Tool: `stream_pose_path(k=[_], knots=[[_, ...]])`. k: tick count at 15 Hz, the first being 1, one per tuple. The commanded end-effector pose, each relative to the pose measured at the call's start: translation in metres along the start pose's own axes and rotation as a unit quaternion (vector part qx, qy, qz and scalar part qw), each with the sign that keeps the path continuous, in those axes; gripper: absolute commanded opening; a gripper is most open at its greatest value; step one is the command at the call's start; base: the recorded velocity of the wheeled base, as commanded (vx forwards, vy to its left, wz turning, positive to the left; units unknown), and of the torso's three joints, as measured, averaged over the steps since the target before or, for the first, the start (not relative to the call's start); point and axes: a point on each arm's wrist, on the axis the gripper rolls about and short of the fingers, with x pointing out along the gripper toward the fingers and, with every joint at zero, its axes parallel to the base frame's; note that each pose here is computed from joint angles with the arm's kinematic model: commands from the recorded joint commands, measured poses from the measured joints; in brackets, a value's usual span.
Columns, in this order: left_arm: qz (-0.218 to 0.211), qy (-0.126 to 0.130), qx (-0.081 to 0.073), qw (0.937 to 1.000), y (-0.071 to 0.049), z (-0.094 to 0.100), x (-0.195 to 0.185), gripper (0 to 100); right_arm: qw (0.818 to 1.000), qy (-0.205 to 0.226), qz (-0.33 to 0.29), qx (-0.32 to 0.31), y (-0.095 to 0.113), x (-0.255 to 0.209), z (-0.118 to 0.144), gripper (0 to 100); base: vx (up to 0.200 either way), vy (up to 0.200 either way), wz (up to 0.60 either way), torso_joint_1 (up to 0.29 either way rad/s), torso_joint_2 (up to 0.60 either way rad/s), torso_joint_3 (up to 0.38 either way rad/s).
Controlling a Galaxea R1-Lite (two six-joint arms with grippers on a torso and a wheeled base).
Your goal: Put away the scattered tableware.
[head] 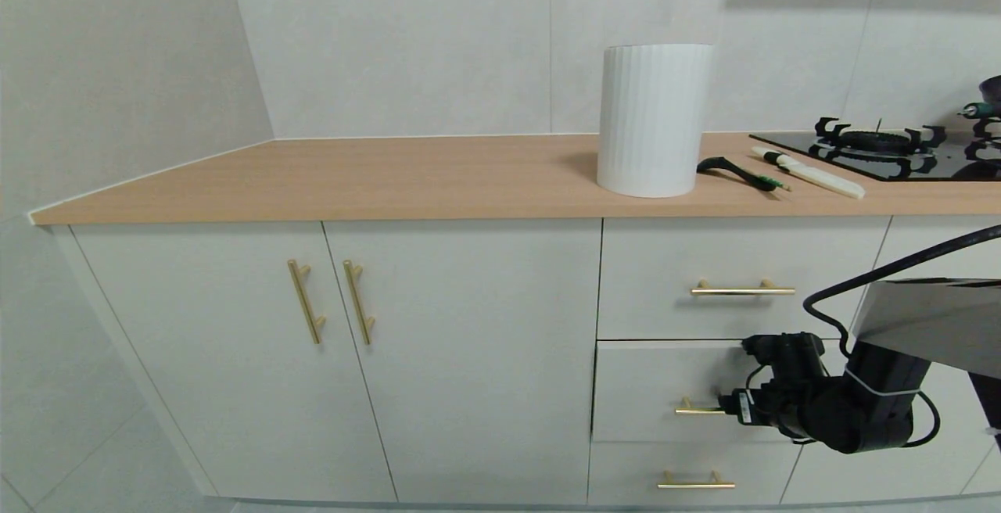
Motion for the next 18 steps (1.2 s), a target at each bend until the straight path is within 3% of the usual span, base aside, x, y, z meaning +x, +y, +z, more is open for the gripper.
stream_pose_path(k=[1,6,11,14,18], knots=[[0.0,0.0,0.0,1.0,0.0,0.0,0.0,100,1.0,0.002,0.0,-0.002,-0.001,-0.003,-0.001,100,0.0,0.0,0.0,0.0,0.0,0.0],[0.0,0.0,0.0,1.0,0.0,0.0,0.0,100,0.999,0.023,0.043,-0.019,-0.002,-0.078,0.001,100,0.0,0.0,0.0,0.0,0.0,0.0],[0.0,0.0,0.0,1.0,0.0,0.0,0.0,100,0.995,-0.064,0.073,-0.013,-0.009,-0.175,0.052,100,0.0,0.0,0.0,0.0,0.0,0.0],[0.0,0.0,0.0,1.0,0.0,0.0,0.0,100,0.993,-0.087,0.079,0.0,-0.007,-0.183,0.06,100,0.0,0.0,0.0,0.0,0.0,0.0],[0.0,0.0,0.0,1.0,0.0,0.0,0.0,100,0.994,-0.074,0.076,0.02,0.002,-0.145,0.053,100,0.0,0.0,0.0,0.0,0.0,0.0]])
